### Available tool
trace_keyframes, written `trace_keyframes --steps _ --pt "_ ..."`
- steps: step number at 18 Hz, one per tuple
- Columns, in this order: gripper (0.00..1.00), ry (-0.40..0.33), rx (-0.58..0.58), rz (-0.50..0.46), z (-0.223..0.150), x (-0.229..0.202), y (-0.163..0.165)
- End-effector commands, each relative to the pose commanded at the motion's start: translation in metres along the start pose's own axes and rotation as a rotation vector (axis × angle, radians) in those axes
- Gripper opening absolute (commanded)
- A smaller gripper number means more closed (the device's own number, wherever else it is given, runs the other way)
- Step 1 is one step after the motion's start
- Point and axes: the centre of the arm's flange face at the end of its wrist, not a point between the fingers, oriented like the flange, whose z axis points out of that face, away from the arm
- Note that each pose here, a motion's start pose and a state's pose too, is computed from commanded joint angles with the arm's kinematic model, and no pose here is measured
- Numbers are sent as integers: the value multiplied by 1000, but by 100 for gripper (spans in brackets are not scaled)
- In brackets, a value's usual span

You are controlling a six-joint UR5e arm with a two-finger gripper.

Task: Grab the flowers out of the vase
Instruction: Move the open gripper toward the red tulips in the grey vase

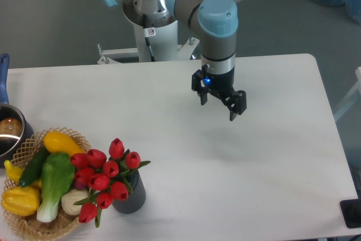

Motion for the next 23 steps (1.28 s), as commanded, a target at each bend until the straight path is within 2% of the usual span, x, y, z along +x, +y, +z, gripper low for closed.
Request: trace_keyframes --steps 6,8,9,12,17,23 --pt "100 -2 -3 7 0 1 -4" --pt "100 4 9 40 7 7 -17" --pt "100 7 22 46 9 10 -21" --pt "100 45 161 53 10 14 -34" --pt "100 56 293 41 7 11 -41" --pt "100 26 307 25 -12 8 -38"
